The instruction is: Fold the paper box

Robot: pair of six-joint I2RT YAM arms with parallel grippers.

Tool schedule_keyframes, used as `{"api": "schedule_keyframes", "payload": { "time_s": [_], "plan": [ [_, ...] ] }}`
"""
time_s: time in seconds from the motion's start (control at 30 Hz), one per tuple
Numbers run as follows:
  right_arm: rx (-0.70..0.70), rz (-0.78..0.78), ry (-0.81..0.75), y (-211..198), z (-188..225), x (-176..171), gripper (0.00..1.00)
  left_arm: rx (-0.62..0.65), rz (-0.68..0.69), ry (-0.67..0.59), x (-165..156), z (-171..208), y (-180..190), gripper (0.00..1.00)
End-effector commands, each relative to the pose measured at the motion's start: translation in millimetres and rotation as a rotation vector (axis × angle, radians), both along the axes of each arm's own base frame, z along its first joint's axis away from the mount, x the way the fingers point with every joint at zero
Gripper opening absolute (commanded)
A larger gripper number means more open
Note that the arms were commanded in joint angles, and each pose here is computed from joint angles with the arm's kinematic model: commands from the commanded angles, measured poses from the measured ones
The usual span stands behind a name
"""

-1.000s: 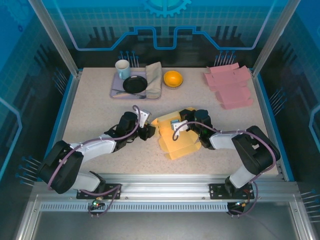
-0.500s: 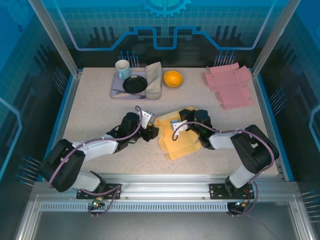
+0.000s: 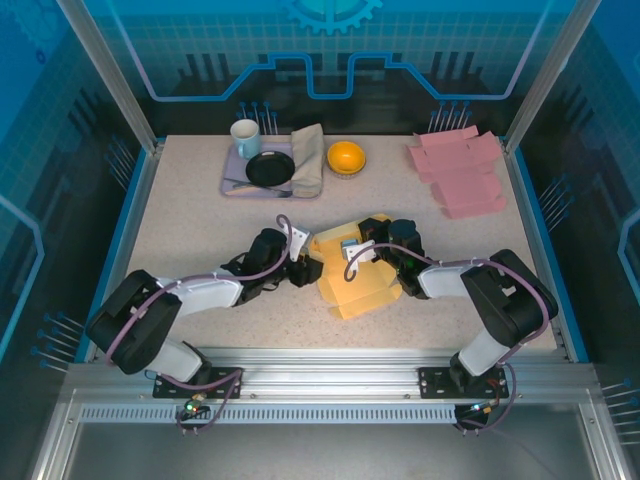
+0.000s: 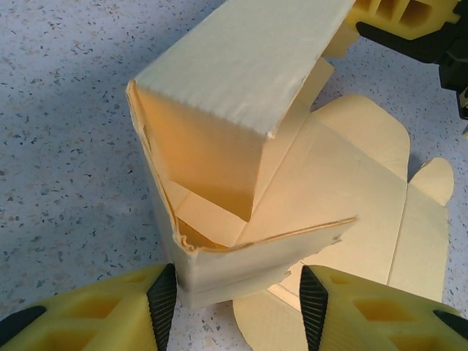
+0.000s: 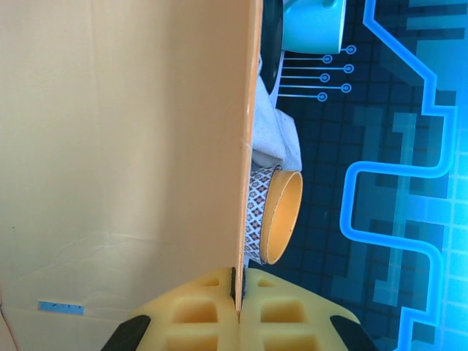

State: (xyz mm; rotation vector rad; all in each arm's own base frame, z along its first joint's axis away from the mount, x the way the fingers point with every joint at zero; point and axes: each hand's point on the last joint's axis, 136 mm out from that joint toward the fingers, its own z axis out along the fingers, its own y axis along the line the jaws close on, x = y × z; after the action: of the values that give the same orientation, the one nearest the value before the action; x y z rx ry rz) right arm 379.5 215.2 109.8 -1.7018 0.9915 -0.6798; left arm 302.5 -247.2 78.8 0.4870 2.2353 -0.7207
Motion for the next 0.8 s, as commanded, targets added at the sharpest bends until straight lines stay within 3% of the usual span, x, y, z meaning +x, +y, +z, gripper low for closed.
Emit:
{"api": "schedule_keyframes", "payload": {
  "time_s": [0.0,0.3,0.77],
  "plan": [
    [-0.049,-0.014,0.078,-7,-30,-9,0.0,-0.023,0.01,-0.033,12,11,-10,0.51],
    [-0.049,-0.01,0.079,-6,-30,-10,0.0,0.009,0.052,-0.035,23,8,-16,0.5],
    [-0.051,-0.012,0.081,-6,-31,-11,0.0,0.115,0.149,-0.024,42,-2,-27,0.56]
  ]
}}
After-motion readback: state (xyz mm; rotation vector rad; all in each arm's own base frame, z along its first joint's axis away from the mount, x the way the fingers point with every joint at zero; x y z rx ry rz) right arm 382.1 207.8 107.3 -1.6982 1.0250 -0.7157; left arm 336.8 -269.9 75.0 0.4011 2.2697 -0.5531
